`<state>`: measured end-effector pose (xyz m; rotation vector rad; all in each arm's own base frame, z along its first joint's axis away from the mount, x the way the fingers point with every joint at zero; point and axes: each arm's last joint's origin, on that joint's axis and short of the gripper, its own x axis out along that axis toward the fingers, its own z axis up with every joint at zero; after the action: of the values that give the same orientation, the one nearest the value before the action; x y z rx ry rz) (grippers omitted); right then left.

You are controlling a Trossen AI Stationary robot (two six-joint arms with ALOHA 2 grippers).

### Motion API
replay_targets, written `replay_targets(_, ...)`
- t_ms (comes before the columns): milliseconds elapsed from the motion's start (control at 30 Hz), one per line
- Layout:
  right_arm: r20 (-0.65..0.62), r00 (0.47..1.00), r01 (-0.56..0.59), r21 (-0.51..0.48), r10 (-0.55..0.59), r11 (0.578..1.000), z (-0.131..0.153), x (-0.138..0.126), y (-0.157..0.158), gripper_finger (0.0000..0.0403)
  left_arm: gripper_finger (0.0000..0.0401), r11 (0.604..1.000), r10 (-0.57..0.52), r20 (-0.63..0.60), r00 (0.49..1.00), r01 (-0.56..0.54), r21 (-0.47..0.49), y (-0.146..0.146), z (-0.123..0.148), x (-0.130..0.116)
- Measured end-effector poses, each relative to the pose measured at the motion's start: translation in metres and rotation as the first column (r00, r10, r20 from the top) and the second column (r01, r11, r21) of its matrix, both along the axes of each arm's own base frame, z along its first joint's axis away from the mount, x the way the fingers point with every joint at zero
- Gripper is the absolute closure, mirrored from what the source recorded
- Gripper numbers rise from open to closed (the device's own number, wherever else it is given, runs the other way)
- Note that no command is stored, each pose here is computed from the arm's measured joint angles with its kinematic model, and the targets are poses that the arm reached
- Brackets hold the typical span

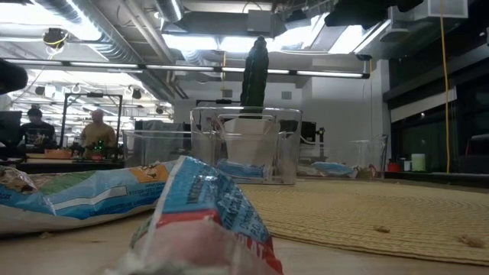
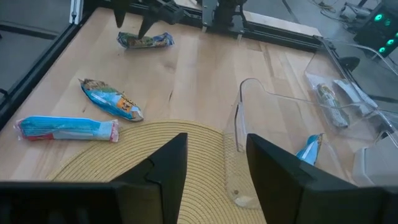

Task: Pick and place Granola Bars by type
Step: Put the blue green granola bar into the middle transparent bin

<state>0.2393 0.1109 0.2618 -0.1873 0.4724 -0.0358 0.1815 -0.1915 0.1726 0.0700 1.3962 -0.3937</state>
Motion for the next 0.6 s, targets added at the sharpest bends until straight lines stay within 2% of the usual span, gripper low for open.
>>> replay_targets(300, -0.001, 1.000, -0.001, -0.001, 0.001, 1.000, 0.0000, 0.0000, 0.0000, 0.0234, 0.0175, 1.000, -0.003, 0.036, 0.999, 0.004, -0.010, -0.0004, -0.0008, 0.0056)
replay_targets(600, 0.000, 1.000, -0.001, 0.000, 0.001, 1.000, 0.0000, 0.0000, 0.0000, 0.0234, 0.0222, 1.000, -0.007, 0.047, 0.999, 0.007, -0.011, -0.0004, -0.0006, 0.0067)
